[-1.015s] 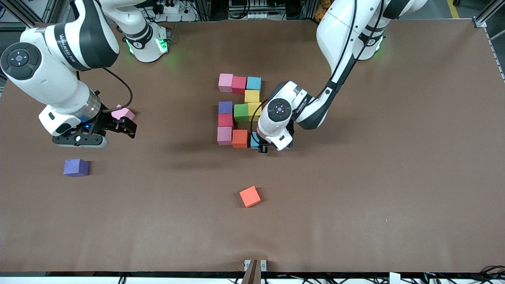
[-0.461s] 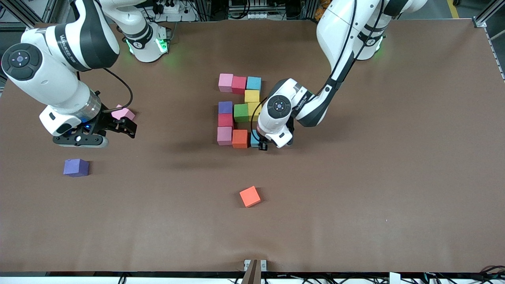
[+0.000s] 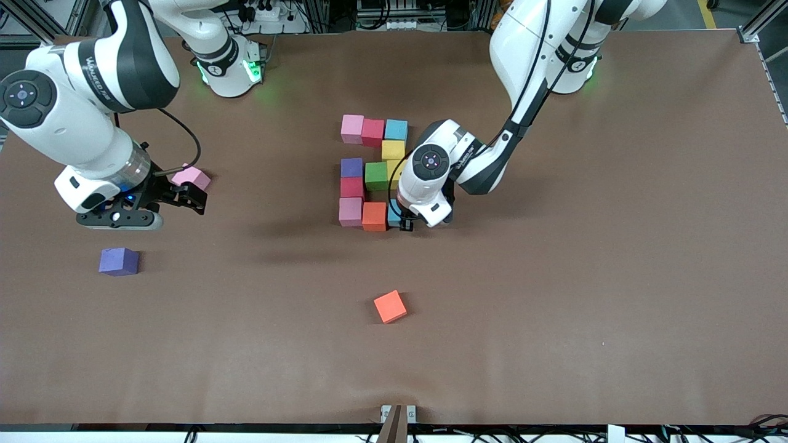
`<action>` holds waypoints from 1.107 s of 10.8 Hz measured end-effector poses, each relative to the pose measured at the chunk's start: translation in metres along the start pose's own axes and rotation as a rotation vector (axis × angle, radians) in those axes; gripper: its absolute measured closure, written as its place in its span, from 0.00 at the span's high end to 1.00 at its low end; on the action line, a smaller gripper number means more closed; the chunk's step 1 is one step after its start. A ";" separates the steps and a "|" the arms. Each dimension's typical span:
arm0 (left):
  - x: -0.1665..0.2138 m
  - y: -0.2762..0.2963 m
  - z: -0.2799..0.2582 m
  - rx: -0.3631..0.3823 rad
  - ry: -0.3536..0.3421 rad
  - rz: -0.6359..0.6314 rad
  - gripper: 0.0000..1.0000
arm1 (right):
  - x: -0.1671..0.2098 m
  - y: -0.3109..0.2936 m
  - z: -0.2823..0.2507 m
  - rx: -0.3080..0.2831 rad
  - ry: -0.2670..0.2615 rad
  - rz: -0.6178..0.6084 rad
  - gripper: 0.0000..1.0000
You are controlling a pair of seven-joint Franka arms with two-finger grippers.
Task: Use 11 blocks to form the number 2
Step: 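Lower the cyan block beside the orange block with the left gripper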
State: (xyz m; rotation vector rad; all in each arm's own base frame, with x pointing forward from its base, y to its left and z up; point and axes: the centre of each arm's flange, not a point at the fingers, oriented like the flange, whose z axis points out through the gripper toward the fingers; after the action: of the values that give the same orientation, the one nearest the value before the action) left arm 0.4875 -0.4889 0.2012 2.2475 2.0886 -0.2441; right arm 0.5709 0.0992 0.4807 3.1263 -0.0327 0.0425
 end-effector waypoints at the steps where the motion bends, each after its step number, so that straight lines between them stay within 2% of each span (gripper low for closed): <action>1: 0.000 0.000 0.001 -0.004 -0.002 0.000 0.57 | 0.000 -0.001 0.000 0.000 0.000 -0.001 1.00; 12: -0.002 -0.003 0.011 -0.001 0.000 0.005 0.57 | -0.002 -0.002 0.003 -0.001 -0.006 -0.005 1.00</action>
State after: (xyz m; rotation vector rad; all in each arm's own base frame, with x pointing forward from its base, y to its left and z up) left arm 0.4832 -0.4926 0.1910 2.2520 2.0819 -0.2423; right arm 0.5695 0.1011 0.4775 3.1255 -0.0247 0.0325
